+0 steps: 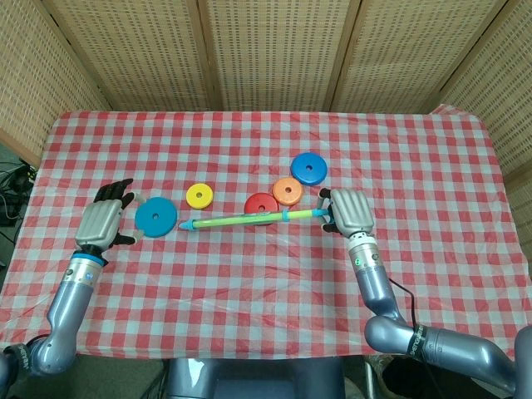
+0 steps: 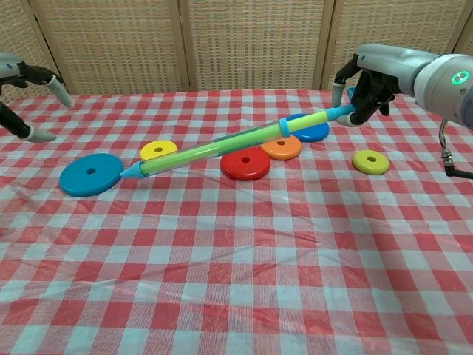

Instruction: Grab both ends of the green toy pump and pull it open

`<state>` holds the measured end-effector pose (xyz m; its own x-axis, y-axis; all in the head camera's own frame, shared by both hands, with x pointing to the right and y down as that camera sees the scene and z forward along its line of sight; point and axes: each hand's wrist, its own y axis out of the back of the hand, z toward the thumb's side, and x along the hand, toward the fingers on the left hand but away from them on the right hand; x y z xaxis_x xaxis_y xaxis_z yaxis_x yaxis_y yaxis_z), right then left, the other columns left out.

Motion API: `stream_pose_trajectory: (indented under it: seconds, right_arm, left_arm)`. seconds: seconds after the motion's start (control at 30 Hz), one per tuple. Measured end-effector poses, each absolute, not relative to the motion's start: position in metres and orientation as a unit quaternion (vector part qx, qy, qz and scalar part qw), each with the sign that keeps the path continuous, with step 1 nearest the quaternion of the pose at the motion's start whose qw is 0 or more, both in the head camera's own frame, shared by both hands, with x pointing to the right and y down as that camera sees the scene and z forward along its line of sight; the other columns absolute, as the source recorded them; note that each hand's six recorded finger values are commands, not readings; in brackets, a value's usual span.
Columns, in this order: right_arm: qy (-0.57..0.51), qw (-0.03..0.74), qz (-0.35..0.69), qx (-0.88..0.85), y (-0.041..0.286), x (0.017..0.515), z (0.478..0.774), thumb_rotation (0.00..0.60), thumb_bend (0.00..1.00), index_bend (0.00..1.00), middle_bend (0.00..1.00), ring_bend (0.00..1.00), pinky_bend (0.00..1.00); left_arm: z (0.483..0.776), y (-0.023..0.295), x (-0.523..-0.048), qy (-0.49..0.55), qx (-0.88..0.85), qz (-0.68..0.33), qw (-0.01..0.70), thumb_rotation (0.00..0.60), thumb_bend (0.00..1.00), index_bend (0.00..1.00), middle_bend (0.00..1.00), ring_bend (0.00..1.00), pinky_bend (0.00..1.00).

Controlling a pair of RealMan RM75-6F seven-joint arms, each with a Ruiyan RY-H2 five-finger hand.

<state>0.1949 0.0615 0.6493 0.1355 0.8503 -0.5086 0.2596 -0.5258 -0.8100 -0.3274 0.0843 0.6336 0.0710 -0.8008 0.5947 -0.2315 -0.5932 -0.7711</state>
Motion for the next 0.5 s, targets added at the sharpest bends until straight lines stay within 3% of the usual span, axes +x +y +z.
stream_pose_trajectory:
  seconds: [0.5]
  right_arm:
    - [-0.402,0.277,0.523,-0.699,0.063,0.198,0.640,0.600,0.58,0.72,1.00,0.96,0.72]
  left_arm:
    - [0.663,0.055,-0.262,0.326,-0.708,-0.569,0.262,0.600,0.27,0.34,0.00,0.00,0.00]
